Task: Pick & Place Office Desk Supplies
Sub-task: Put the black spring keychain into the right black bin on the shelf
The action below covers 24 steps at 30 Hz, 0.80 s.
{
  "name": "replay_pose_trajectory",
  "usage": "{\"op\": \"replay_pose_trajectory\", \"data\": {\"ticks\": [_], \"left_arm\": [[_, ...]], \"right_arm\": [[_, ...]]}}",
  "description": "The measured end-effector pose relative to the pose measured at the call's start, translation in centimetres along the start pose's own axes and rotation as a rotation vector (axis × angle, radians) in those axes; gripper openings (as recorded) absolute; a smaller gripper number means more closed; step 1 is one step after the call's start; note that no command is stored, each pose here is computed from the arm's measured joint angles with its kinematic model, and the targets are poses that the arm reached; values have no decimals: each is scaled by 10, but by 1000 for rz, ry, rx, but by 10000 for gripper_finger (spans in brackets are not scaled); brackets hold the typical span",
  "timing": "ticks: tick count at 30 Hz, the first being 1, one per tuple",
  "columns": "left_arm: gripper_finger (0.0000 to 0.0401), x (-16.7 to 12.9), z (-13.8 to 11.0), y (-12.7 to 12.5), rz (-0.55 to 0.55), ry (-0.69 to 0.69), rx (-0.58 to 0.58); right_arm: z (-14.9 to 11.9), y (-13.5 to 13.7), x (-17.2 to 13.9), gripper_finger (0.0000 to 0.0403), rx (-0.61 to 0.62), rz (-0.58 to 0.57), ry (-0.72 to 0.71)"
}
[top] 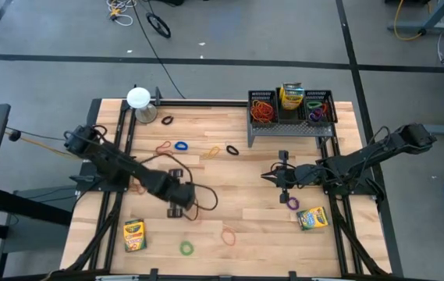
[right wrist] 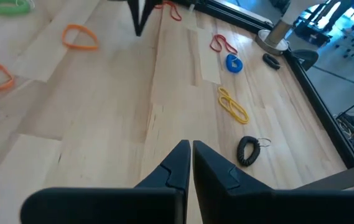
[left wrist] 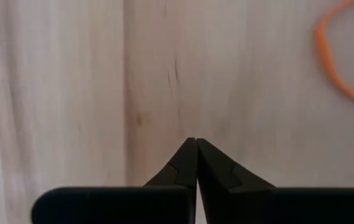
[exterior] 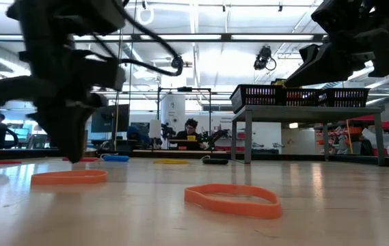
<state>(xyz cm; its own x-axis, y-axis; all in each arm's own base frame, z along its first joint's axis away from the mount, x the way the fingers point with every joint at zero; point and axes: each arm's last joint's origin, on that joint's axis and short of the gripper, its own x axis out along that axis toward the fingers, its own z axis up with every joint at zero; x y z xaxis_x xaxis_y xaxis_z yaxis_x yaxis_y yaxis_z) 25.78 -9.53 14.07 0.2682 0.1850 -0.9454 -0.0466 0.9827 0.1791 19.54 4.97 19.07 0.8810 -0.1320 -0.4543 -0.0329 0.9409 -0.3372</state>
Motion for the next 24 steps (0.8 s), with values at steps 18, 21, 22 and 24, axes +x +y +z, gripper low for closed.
{"op": "replay_pose_trajectory", "data": {"ticks": [18,21,22,24], "left_arm": [[7,-21,14,158,201,-179,-455],[13,-10,13,188,247,-117,-528],[18,-7,13,196,262,-92,-546],[34,-1,10,211,280,-26,-568]], "right_arm": [[0,0,0,27,1,0,-3],[1,0,0,27,2,-1,-5],[1,0,0,27,2,-1,-5],[1,0,0,27,2,-1,-5]]}}
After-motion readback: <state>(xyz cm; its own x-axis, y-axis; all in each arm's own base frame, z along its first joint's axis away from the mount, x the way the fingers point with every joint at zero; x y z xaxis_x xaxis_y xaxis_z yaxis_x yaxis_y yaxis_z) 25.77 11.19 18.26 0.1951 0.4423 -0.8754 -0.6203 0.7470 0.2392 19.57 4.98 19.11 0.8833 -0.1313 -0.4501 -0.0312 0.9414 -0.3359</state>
